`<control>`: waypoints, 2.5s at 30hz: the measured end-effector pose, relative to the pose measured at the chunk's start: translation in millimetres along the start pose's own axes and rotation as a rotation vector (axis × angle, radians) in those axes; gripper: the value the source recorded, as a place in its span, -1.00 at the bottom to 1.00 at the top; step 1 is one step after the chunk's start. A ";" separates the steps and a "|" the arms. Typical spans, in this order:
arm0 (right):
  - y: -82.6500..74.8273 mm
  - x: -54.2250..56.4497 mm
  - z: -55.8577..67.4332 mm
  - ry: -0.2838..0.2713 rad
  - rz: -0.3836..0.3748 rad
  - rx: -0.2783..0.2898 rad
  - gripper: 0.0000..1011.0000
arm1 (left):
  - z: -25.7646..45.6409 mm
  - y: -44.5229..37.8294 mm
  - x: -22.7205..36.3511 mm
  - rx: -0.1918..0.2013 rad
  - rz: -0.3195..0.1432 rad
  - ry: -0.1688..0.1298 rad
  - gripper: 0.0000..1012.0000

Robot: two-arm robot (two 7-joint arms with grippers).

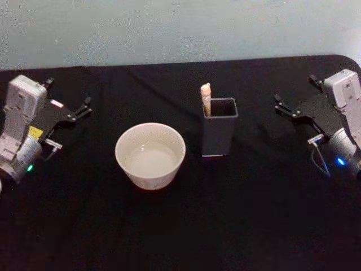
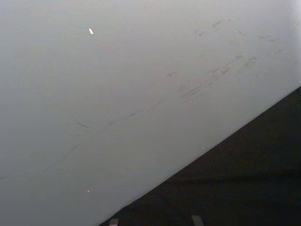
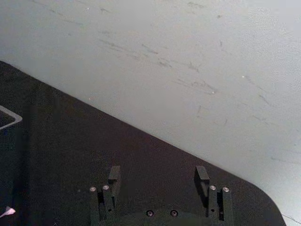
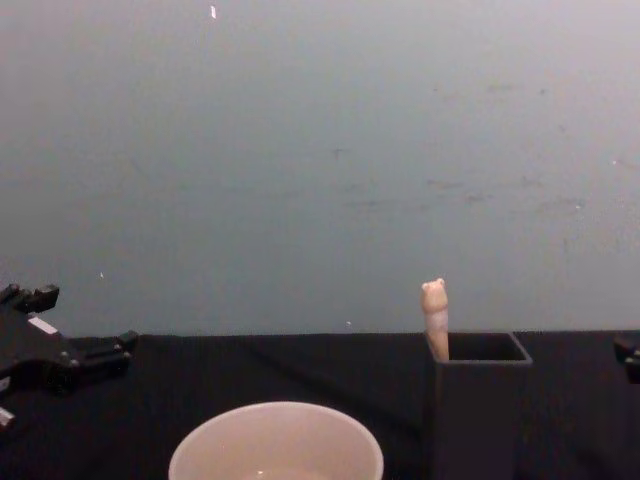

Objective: Pick up the stirring spoon with one hand, stir inside the cup, then place it back in its original position.

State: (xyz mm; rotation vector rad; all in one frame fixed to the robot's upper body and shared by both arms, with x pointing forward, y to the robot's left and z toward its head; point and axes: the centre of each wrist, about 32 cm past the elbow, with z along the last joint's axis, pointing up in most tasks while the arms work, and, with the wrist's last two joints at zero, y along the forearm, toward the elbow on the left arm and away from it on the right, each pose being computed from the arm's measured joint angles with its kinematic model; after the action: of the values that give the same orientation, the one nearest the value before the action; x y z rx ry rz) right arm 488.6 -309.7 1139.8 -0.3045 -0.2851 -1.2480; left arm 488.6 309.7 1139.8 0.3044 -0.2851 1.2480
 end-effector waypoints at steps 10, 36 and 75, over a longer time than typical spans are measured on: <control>0.0 0.0 0.0 0.000 0.000 0.000 0.98 | 0.0 0.0 0.0 0.000 0.000 0.000 0.98; -4.1 8.7 30.1 0.083 0.053 0.005 0.98 | 0.0 0.0 0.0 0.000 0.000 0.000 0.98; 15.3 -24.3 108.7 0.218 0.464 -0.124 0.98 | 0.0 0.0 0.0 0.000 0.000 0.000 0.98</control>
State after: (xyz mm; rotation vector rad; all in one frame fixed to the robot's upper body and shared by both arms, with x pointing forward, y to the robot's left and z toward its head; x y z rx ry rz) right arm 491.3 -242.9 1230.1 -0.3166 0.0521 -0.8308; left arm 488.6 309.7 1139.8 0.3045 -0.2851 1.2479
